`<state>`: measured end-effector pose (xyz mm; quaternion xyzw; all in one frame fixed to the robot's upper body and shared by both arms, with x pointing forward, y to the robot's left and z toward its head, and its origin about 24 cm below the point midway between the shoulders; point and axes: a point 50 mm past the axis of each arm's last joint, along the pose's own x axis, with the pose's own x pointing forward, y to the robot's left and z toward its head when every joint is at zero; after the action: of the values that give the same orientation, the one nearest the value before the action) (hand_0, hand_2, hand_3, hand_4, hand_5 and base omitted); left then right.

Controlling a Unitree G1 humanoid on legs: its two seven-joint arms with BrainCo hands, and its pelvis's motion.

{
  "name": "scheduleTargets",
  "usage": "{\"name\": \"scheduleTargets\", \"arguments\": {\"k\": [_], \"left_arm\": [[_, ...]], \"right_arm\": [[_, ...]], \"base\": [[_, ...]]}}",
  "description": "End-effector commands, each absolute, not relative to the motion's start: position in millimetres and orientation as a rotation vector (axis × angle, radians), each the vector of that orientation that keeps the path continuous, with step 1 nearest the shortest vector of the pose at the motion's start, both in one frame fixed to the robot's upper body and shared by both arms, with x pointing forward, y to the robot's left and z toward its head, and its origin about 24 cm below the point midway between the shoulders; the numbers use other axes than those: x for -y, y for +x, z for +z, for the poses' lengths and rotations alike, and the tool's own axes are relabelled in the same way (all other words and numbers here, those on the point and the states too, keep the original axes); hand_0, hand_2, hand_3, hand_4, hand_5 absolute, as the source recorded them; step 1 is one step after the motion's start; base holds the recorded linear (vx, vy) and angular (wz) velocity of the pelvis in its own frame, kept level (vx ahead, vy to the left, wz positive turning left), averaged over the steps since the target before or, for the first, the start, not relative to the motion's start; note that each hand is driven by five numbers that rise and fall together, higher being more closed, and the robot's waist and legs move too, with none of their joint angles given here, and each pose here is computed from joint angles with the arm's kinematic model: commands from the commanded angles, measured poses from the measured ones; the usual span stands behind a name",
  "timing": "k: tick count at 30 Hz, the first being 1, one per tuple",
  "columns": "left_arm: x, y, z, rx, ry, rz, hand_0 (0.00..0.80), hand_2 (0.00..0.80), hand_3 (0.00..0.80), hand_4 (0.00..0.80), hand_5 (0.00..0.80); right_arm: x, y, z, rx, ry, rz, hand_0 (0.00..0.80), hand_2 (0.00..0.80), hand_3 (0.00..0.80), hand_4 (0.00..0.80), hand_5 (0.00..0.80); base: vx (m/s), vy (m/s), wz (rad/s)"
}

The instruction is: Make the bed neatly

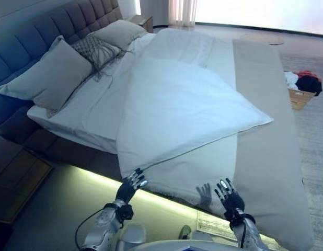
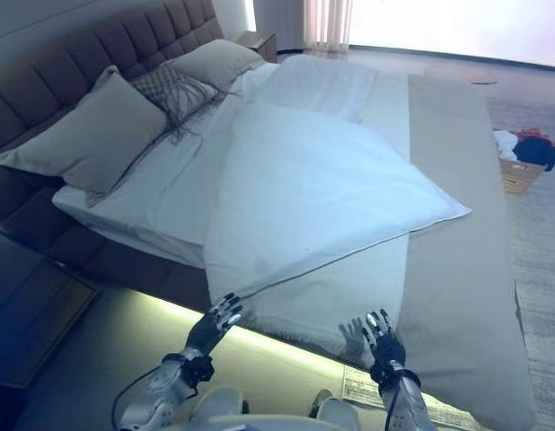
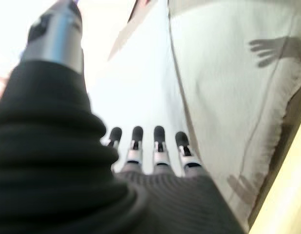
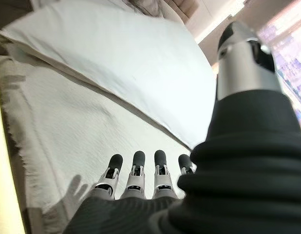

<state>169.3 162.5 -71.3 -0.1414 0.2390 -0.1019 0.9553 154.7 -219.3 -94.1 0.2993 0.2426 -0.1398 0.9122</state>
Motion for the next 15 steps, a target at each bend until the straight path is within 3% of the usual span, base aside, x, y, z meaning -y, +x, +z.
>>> {"name": "scheduleTargets", "arguments": {"k": [1, 7, 15], "left_arm": [[-166.1, 186.2, -44.1, -0.314, -0.303, -0.226, 0.0, 0.0, 0.0, 0.0, 0.0], [-159.1, 186.2, -50.2, -0.341, -0.321, -0.264, 0.0, 0.0, 0.0, 0.0, 0.0], [-163.4, 185.4, -48.1, -0.346, -0.328, -0.303, 0.0, 0.0, 0.0, 0.0, 0.0]], "right_arm": [[224.0, 165.1, -75.4, -0.39, 0.62, -0.285, 0.0, 0.0, 0.0, 0.0, 0.0], [222.1, 157.0, -75.8, -0.382, 0.621, -0.294, 0.0, 0.0, 0.0, 0.0, 0.0], [220.5, 150.9, -74.1, -0.384, 0.61, -0.302, 0.0, 0.0, 0.0, 0.0, 0.0]], "base": [[0.276, 0.081, -0.14], [0.317, 0.137, -0.13], [0.37, 0.27, -0.3]]}}
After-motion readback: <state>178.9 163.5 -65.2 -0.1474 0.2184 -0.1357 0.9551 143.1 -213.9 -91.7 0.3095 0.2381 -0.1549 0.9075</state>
